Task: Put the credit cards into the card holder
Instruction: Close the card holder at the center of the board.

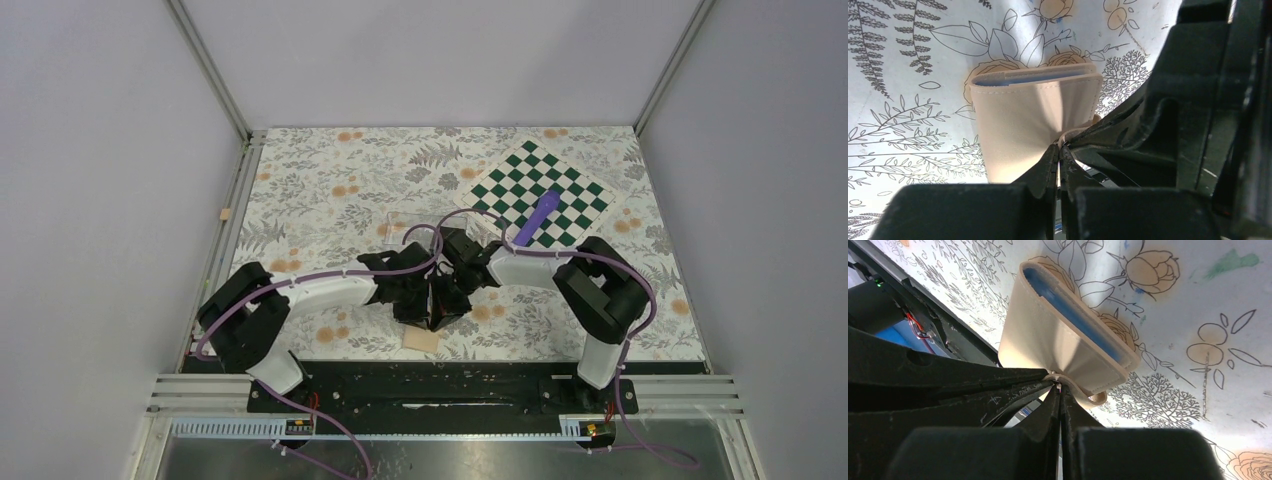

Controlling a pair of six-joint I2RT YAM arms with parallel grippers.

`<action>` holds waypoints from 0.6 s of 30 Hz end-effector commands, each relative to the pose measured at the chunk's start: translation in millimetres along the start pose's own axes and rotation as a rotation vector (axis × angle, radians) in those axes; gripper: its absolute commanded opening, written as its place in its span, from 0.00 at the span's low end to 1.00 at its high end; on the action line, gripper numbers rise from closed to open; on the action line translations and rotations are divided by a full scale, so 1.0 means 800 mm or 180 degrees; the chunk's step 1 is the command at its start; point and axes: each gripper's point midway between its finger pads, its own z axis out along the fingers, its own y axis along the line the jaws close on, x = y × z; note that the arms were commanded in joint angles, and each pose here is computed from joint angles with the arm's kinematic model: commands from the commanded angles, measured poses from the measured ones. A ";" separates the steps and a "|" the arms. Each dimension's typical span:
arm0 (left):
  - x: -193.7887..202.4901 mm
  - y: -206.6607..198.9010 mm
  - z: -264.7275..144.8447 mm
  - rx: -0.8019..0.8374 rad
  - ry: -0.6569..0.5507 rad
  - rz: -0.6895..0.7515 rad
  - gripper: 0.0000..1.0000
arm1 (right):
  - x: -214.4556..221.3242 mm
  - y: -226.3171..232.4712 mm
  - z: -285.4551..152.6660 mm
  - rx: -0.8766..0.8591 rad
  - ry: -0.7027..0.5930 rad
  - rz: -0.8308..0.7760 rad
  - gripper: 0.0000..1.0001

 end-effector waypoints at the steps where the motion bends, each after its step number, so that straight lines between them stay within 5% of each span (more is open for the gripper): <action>1: -0.003 0.024 0.012 -0.0306 -0.0019 0.0004 0.00 | -0.003 -0.012 0.015 0.0317 -0.0014 -0.0070 0.00; 18: 0.020 0.060 0.029 -0.0672 0.0164 -0.0210 0.00 | 0.043 -0.082 0.043 0.1375 0.0238 0.0162 0.00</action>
